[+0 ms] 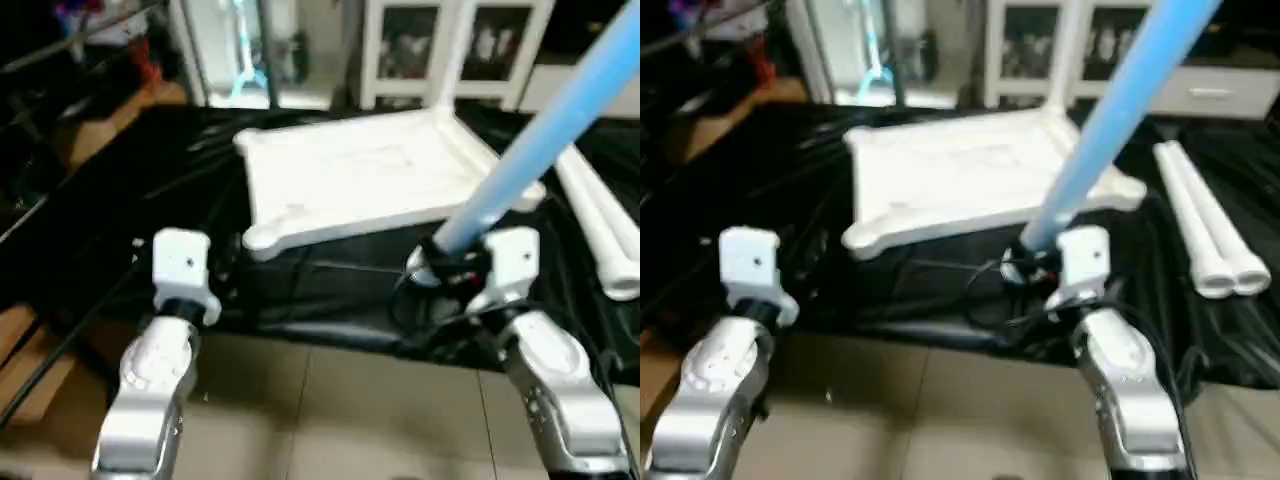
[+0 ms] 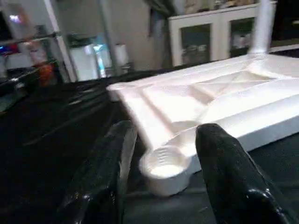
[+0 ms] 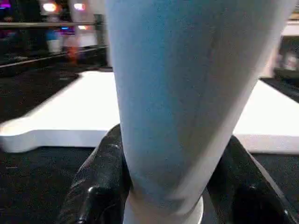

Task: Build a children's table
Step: Insert table leg to table base

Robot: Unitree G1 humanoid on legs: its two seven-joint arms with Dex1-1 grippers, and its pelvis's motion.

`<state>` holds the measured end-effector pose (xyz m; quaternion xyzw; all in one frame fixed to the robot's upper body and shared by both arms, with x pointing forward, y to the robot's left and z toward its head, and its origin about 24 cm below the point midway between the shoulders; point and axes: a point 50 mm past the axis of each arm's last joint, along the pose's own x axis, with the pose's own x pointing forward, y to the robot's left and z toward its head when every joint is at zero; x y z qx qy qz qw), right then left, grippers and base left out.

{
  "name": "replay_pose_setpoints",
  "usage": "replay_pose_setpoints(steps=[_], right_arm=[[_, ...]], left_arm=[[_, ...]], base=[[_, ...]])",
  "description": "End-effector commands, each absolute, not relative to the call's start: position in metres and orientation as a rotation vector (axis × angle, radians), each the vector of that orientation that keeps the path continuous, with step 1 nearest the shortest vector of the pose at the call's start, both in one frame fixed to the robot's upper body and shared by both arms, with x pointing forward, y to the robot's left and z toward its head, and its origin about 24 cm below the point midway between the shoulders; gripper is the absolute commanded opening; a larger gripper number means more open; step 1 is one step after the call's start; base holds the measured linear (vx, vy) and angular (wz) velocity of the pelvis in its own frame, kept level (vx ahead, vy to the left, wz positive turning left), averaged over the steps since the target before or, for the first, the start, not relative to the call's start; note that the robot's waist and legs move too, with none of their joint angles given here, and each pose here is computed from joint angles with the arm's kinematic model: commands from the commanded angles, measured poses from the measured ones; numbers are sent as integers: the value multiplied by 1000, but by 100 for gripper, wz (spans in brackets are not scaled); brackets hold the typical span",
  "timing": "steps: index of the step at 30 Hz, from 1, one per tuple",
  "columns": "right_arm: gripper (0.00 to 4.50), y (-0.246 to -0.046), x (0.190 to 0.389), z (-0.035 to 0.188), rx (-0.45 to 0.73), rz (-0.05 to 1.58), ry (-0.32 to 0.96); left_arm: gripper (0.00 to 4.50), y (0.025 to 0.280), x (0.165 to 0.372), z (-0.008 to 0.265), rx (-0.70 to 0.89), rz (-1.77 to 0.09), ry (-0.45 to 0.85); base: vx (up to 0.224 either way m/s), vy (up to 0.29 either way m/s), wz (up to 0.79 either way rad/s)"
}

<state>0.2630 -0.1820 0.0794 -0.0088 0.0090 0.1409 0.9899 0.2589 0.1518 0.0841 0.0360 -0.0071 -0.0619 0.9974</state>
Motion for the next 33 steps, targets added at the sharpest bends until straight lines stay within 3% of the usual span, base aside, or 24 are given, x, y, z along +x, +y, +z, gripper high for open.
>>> replay_pose_setpoints(steps=[1,14,27,33], right_arm=[[184,-181,265,87,-6,277,-8],[184,-191,260,88,-46,250,-2],[184,-190,262,94,-63,302,2],[184,-183,263,95,-56,333,1]], left_arm=[[239,151,260,85,79,-146,-11],[239,142,260,80,61,-174,1],[239,136,255,69,51,-166,46],[239,156,274,73,142,-139,55]], base=[[105,-72,-8],[103,24,-32],[112,11,-4],[3,0,-1]])
